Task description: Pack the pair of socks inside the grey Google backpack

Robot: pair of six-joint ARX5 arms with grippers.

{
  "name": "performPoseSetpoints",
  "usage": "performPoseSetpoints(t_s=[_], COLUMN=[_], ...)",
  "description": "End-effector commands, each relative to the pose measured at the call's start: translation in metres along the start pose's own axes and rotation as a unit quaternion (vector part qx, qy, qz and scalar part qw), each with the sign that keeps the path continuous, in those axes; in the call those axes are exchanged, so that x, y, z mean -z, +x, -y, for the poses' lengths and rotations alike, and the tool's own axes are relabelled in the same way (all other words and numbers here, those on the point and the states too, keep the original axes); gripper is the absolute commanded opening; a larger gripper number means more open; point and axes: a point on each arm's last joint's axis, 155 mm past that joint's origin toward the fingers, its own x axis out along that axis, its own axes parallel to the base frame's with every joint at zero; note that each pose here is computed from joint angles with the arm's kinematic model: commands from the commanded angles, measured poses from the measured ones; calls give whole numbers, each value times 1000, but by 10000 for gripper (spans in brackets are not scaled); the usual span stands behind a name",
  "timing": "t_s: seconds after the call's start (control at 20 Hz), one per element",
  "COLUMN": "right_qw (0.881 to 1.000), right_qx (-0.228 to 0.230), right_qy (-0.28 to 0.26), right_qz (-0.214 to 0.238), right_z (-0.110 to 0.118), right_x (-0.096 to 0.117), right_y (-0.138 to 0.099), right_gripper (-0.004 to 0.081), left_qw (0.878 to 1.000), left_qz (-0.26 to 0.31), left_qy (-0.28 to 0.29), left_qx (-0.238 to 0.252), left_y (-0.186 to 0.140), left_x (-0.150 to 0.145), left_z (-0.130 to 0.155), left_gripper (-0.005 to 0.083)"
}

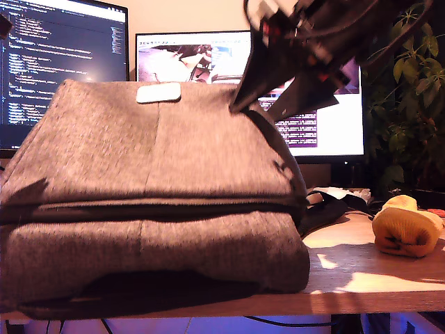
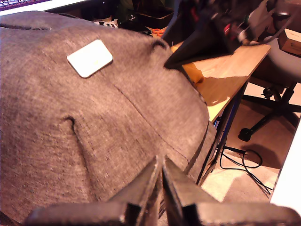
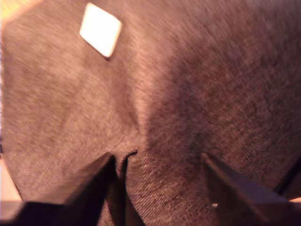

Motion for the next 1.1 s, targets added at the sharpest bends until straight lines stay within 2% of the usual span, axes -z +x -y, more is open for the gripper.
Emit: performPoseSetpoints(t_s=[0.0,0.05,0.15,0.25,0.45,0.6,0.75,0.9,1.05], right_qw=[1000,1000,999,998,993,988,986,987,988], right_qx=[-11,-12,-9,-4,1,3,4,3,2], right_qy=[0,-4,-10,-20,-26,-37,-40,-38,-26], right_qz=[-7,2,32,63,118,149,159,154,152], right_z=[-4,-6,-5,-4,-5,-7,-7,-7,-6], right_x=[2,-3,-21,-52,-117,-147,-160,-161,-160], right_y=[6,6,4,-5,-34,-49,-55,-54,-52], right_gripper=[66,-4,-13,-13,-13,-13,-13,-13,-13], left_qw=[1000,1000,1000,1000,1000,999,993,973,961], left_qz=[-7,-11,-14,-13,-16,27,60,64,54], left_qy=[-10,-20,-22,-20,3,42,102,223,270], left_qx=[5,3,-10,-16,-21,19,16,-21,-22], left_y=[2,2,2,2,3,6,8,10,23], left_x=[5,7,9,8,8,-15,-33,-38,-37], left_z=[1,1,-4,-6,-6,14,23,21,26], left_gripper=[-22,1,108,230,252,502,519,519,519])
